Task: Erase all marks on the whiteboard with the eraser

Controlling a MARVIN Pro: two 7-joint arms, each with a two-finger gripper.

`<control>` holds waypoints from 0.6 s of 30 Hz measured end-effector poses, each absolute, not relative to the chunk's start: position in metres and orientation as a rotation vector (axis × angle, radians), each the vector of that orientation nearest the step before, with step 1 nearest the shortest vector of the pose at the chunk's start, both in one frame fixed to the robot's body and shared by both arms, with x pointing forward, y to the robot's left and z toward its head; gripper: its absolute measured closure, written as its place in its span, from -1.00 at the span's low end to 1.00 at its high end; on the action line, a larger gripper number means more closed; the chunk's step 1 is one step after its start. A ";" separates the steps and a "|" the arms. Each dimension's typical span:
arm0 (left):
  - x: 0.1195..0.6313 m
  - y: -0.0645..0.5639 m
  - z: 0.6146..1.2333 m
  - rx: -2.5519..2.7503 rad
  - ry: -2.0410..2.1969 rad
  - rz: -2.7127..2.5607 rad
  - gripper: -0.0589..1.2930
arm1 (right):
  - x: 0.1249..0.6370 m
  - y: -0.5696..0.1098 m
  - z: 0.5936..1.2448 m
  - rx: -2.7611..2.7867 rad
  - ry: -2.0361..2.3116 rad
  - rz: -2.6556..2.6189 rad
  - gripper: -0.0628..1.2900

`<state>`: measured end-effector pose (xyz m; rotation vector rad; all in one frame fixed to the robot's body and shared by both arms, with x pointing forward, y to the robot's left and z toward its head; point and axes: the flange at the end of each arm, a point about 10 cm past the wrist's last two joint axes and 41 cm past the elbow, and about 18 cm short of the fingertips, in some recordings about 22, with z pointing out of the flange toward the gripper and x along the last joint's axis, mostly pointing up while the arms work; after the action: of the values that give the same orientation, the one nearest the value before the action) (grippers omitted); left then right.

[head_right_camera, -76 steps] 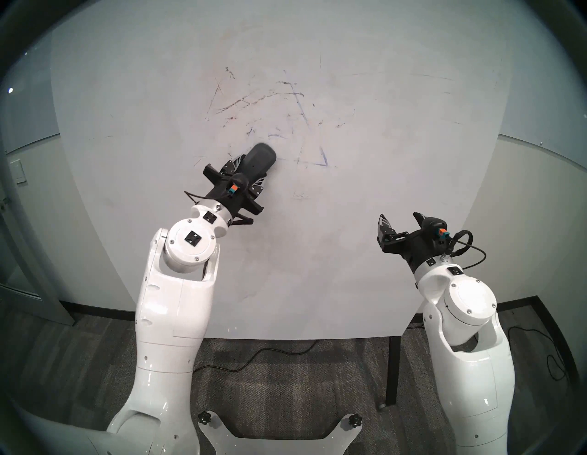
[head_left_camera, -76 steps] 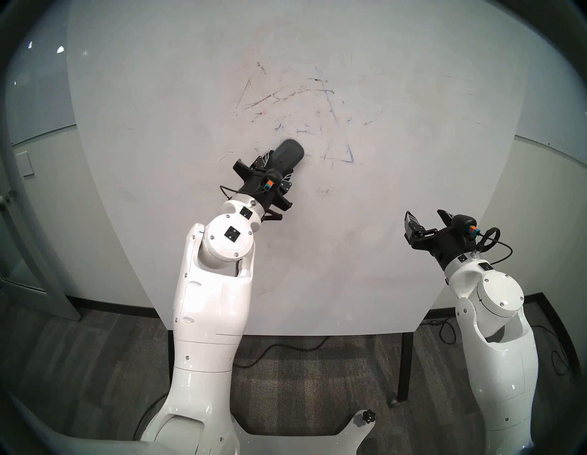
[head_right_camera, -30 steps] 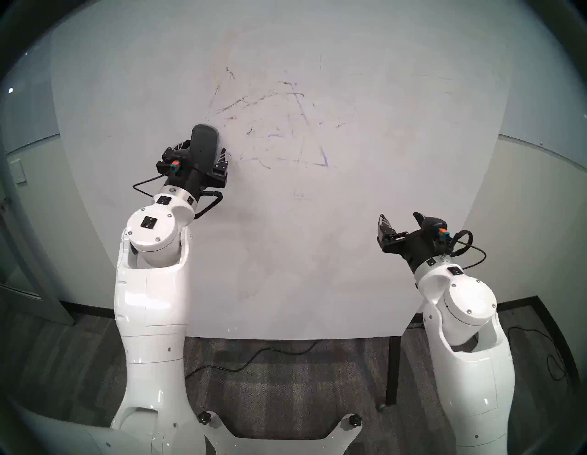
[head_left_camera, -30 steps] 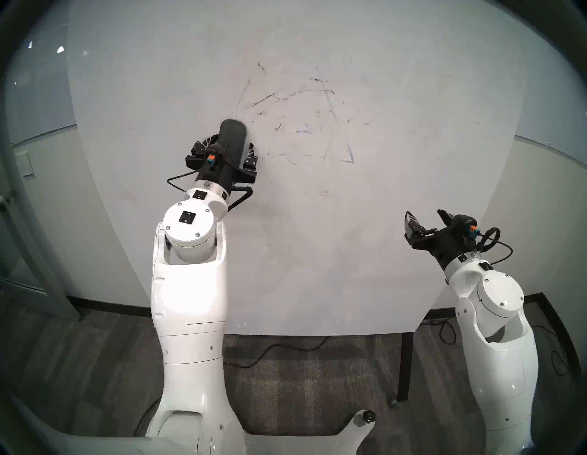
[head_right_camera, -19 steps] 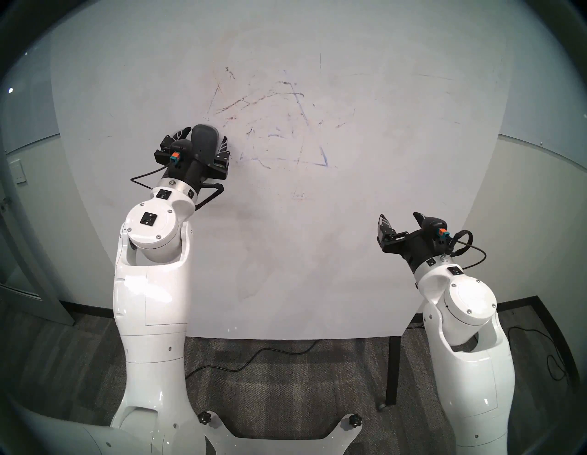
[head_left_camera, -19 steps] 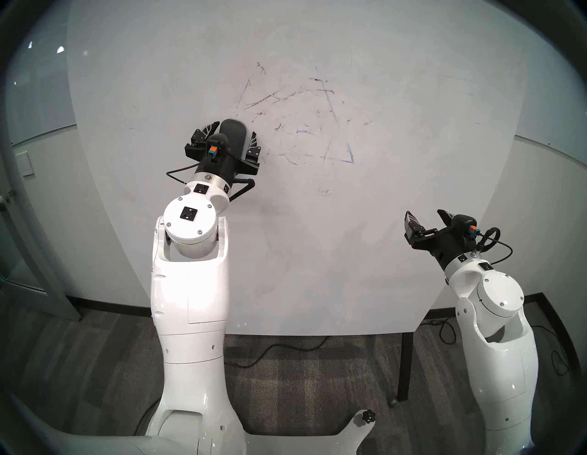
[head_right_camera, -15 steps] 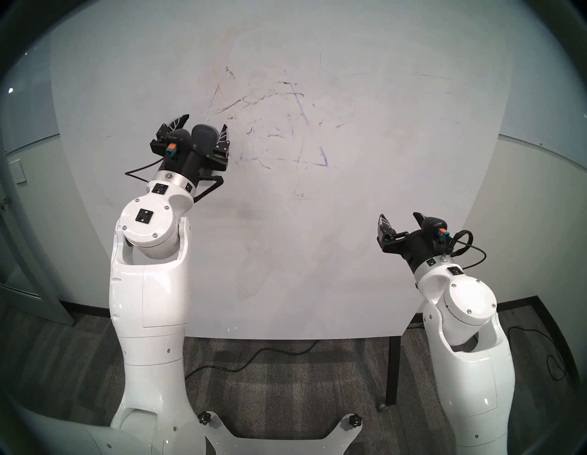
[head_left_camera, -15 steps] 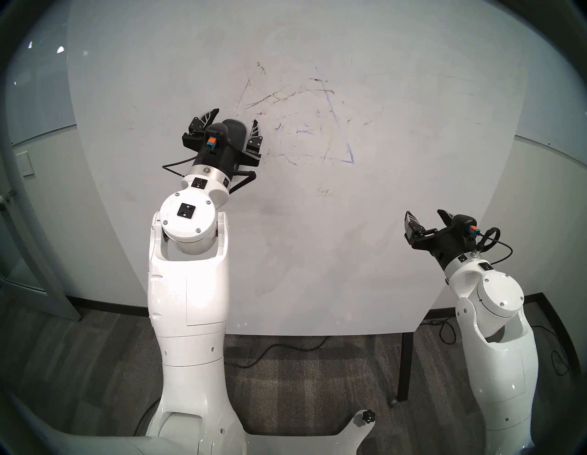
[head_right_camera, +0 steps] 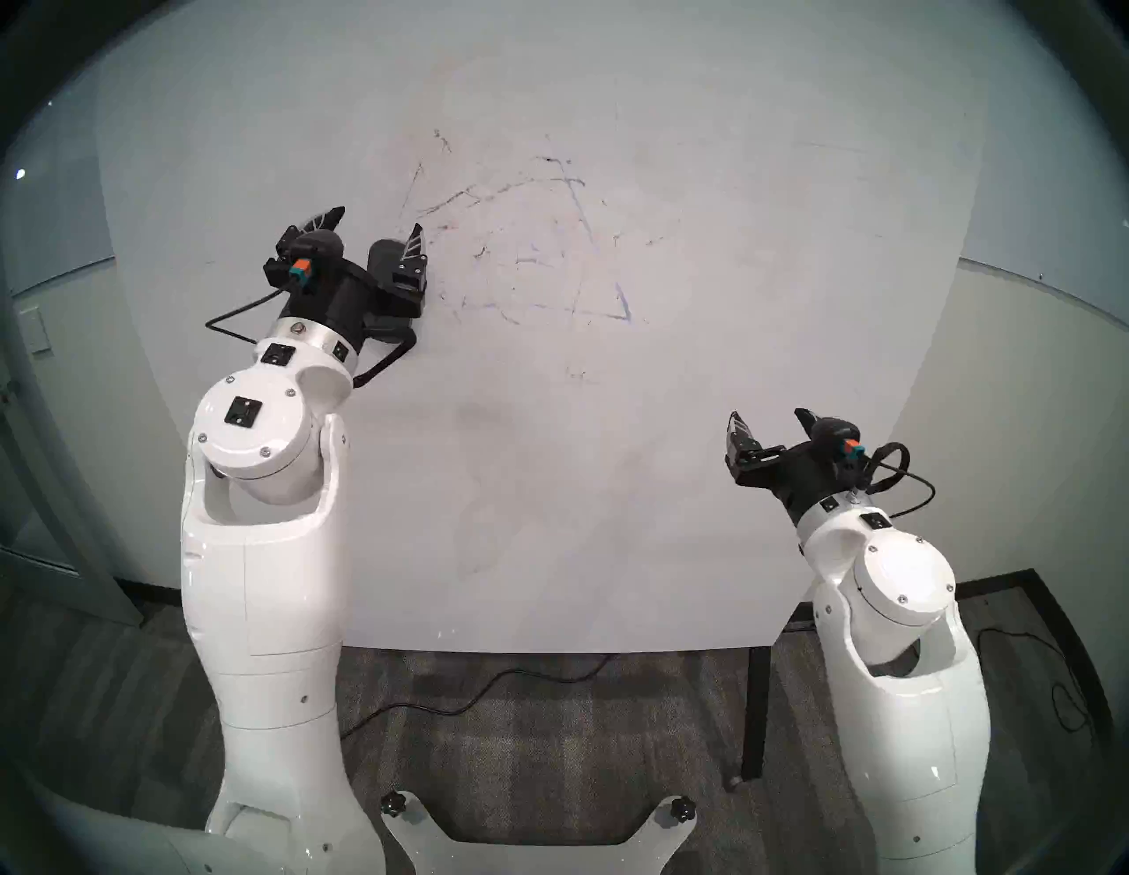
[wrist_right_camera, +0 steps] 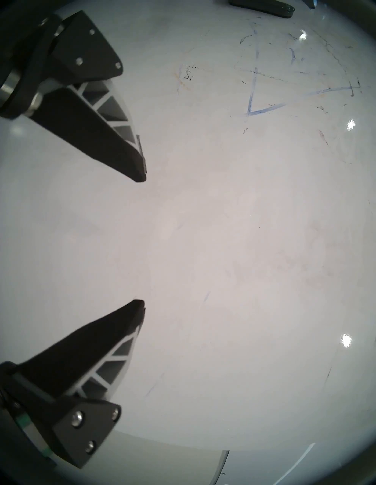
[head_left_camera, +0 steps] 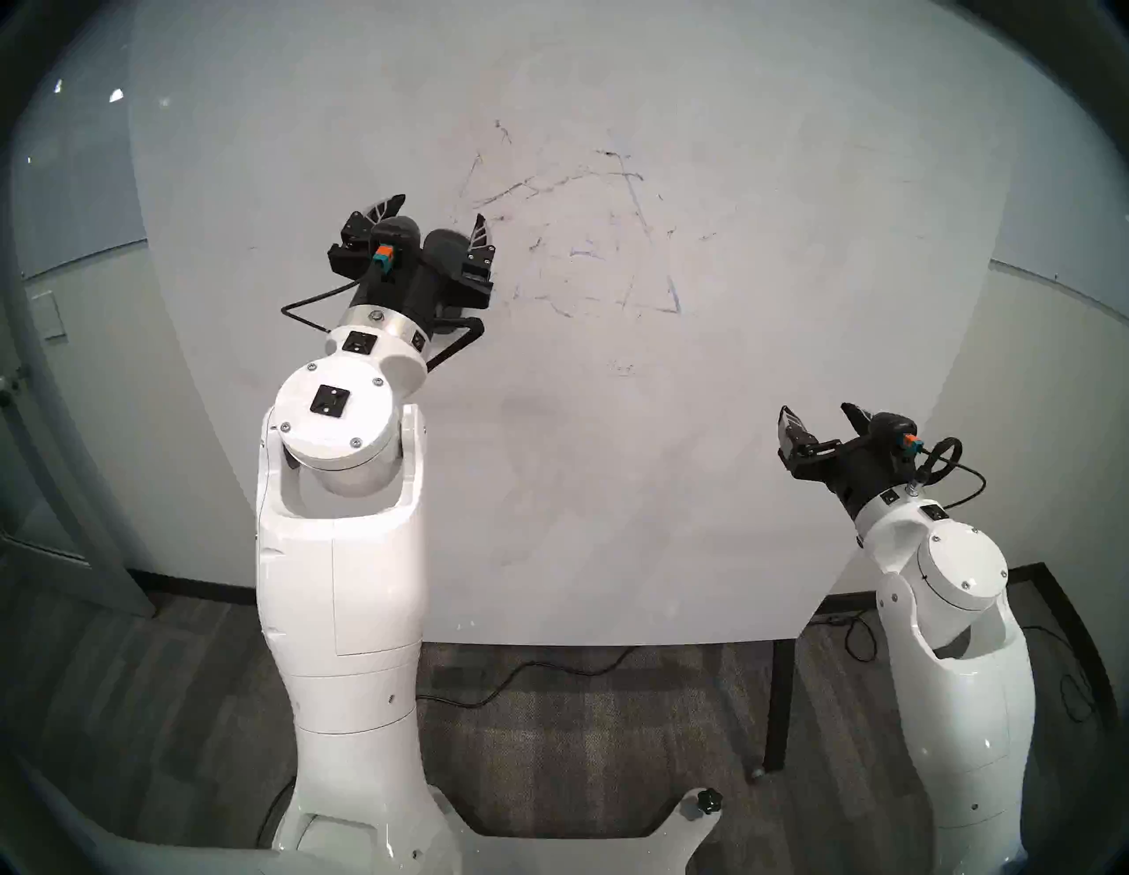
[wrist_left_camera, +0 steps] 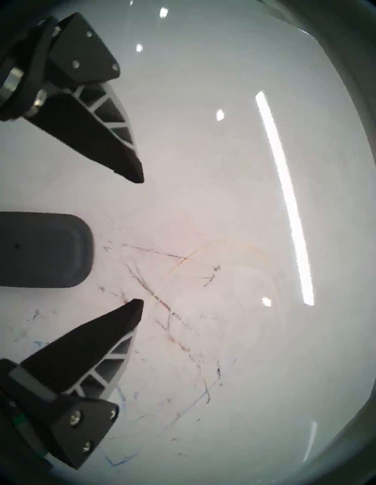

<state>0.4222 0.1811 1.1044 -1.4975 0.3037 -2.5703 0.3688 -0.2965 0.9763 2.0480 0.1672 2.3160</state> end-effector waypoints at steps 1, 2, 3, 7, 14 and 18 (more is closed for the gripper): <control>0.423 0.183 1.102 -1.510 0.299 -2.563 -0.85 | 0.369 -0.296 0.976 2.048 0.167 2.316 -0.91; 0.424 0.185 1.100 -1.522 0.295 -2.555 -0.85 | 0.369 -0.296 0.976 2.048 0.167 2.316 -0.91; 0.425 0.186 1.099 -1.533 0.295 -2.549 -0.85 | 0.369 -0.296 0.976 2.048 0.167 2.316 -0.91; 0.434 0.189 1.087 -1.595 0.307 -2.518 -0.85 | 0.369 -0.296 0.976 2.048 0.167 2.316 -0.91; 0.457 0.196 1.061 -1.702 0.341 -2.465 -0.85 | 0.369 -0.296 0.976 2.048 0.167 2.316 -0.91; 0.466 0.201 1.055 -1.717 0.352 -2.449 -0.85 | 0.369 -0.296 0.976 2.048 0.167 2.316 -0.91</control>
<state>0.4662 0.2010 1.0548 -1.7171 0.3521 -2.4494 0.3687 -0.2964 0.9764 2.0477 0.1673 2.3163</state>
